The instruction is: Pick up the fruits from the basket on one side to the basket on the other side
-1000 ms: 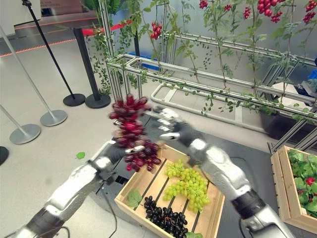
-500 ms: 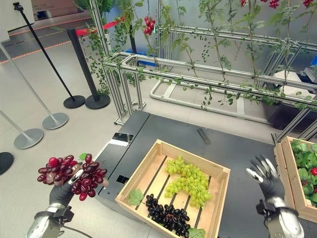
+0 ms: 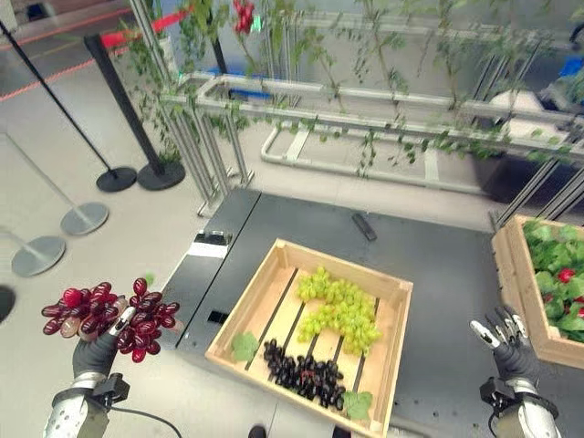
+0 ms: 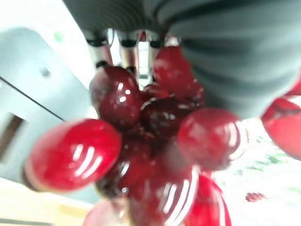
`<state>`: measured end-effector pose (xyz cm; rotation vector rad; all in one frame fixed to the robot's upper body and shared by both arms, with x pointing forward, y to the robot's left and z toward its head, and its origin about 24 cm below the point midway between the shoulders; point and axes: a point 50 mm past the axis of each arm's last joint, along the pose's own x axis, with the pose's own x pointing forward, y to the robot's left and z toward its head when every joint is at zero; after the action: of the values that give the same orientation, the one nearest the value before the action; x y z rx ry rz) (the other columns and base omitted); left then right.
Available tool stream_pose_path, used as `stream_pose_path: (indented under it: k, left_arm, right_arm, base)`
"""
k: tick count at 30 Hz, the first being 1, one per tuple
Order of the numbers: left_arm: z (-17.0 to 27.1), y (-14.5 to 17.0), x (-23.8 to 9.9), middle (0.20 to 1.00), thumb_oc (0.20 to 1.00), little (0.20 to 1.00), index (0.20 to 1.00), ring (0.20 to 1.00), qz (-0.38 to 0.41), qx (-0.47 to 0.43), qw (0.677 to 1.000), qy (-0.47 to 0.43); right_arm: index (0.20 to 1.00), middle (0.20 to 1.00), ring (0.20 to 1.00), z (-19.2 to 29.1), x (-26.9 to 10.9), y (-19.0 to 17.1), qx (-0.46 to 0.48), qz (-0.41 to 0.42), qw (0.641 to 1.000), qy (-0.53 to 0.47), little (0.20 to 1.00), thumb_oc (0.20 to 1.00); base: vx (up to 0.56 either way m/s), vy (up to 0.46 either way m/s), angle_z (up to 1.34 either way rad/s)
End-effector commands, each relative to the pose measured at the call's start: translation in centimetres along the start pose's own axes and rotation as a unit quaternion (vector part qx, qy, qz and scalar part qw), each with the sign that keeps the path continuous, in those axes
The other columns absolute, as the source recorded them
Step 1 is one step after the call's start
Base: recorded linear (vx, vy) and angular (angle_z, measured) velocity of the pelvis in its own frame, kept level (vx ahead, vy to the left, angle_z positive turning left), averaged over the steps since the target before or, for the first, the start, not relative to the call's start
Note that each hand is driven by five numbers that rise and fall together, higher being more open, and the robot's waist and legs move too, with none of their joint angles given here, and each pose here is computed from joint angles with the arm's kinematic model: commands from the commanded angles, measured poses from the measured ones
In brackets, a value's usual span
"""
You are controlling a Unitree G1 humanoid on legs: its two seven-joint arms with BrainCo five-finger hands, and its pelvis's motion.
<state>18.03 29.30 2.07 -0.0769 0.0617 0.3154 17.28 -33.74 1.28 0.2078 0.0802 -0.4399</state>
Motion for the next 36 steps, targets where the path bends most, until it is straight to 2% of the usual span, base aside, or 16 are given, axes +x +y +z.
stream_pose_path:
  k: [1,5,10,14,21,28,32,36]
  left_arm:
    - [4.1,0.2,0.8,0.2,0.2,0.2,0.2,0.2,-0.027,0.055,0.993,-0.105]
    - [4.1,-0.1,1.1,0.2,0.2,0.2,0.2,0.2,-0.025,0.065,0.992,-0.105]
    - [5.4,-0.2,1.2,0.2,0.2,0.2,0.2,0.2,-0.04,0.123,0.984,-0.121]
    - [6.2,0.3,1.3,0.2,0.2,0.2,0.2,0.2,-0.036,0.176,0.975,-0.13]
    - [6.2,0.7,1.0,0.2,0.2,0.2,0.2,0.2,-0.013,0.202,0.971,-0.129]
    - [6.0,0.5,0.7,0.2,0.2,0.2,0.2,0.2,-0.009,0.211,0.969,-0.13]
    - [4.9,1.0,0.0,0.2,0.2,0.2,0.2,0.2,0.02,0.192,0.974,-0.117]
    - [4.4,0.6,0.7,0.2,0.2,0.2,0.2,0.2,0.024,0.185,0.976,-0.111]
  right_arm:
    - [1.0,1.0,1.0,3.6,0.9,1.5,-0.039,0.048,0.995,-0.083,1.0,1.0]
    - [1.0,1.0,1.0,3.1,0.8,1.6,-0.027,0.043,0.996,-0.077,1.0,1.0]
    - [1.0,1.0,1.0,2.5,0.5,1.3,-0.012,0.027,0.997,-0.069,1.0,1.0]
    - [1.0,1.0,1.0,0.8,0.6,2.9,-0.02,0.048,0.998,-0.036,1.0,1.0]
    - [1.0,1.0,1.0,-0.7,0.4,3.8,-0.014,0.066,0.998,-0.007,1.0,1.0]
    - [1.0,1.0,1.0,-1.3,0.0,3.8,-0.024,0.078,0.997,0.01,1.0,1.0]
    - [1.0,1.0,1.0,-1.2,-0.1,3.9,-0.018,0.087,0.996,0.011,1.0,1.0]
    - [1.0,1.0,1.0,-1.0,-0.6,3.3,-0.025,0.081,0.996,0.009,1.0,1.0]
  base:
    - [-0.15,0.104,0.17]
    - [-0.17,0.274,0.24]
    - [-0.2,0.319,0.42]
    - [-0.4,0.375,-0.57]
    - [-0.38,0.153,-0.49]
    - [-0.14,-0.13,-0.34]
    - [-0.15,-0.247,-0.7]
    - [-0.11,-0.196,-0.26]
